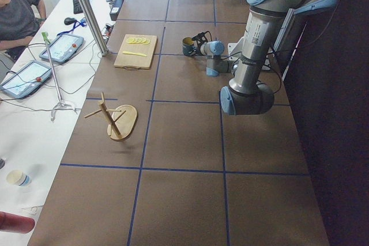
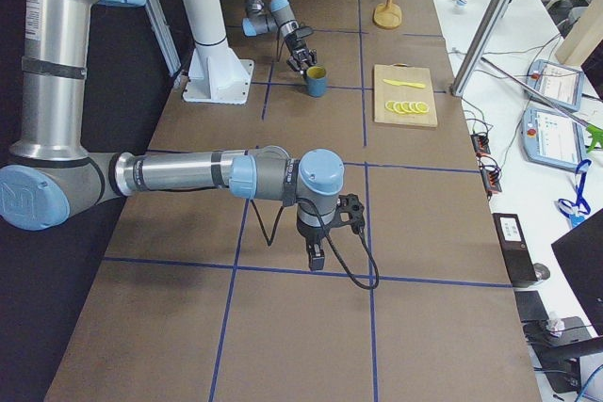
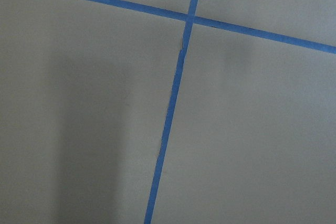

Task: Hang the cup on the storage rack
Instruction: 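Grasp the teal mug's side with the left gripper, then lift the mug with the left gripper and carry it toward the wooden rack, then lower the mug's handle onto a peg of the wooden rack with the left gripper, then open the left gripper and pull it back from the hanging mug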

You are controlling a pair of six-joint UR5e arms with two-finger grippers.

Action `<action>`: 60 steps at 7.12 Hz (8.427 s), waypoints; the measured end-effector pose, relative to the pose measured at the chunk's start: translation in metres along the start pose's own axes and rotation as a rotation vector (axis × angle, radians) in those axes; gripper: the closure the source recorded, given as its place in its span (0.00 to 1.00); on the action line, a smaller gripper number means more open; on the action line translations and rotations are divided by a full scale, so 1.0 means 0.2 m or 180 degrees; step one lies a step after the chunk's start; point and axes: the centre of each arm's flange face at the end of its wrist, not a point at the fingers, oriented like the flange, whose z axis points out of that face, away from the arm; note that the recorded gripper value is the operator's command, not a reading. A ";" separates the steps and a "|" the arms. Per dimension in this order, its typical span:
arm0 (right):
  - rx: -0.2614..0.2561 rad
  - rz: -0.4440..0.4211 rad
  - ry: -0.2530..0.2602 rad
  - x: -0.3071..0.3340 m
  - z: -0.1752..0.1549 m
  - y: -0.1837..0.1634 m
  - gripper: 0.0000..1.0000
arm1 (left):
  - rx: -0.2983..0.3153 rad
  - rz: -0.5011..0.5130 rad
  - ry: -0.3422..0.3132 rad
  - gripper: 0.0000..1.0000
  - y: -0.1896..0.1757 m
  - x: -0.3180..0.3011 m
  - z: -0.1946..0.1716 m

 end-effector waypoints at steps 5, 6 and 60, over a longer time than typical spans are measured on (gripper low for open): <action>-0.0012 -0.0001 0.0006 0.01 0.01 0.01 0.00 | 0.0331 -0.1111 0.0166 1.00 -0.26 0.02 -0.15; -0.0019 0.0001 0.0007 0.01 0.01 0.02 0.00 | 0.0443 -0.1790 0.0212 1.00 -0.35 -0.03 -0.20; -0.0029 -0.0020 0.0008 0.01 0.02 0.04 0.00 | 0.1093 -0.3472 0.0624 0.00 0.37 -2.04 -1.89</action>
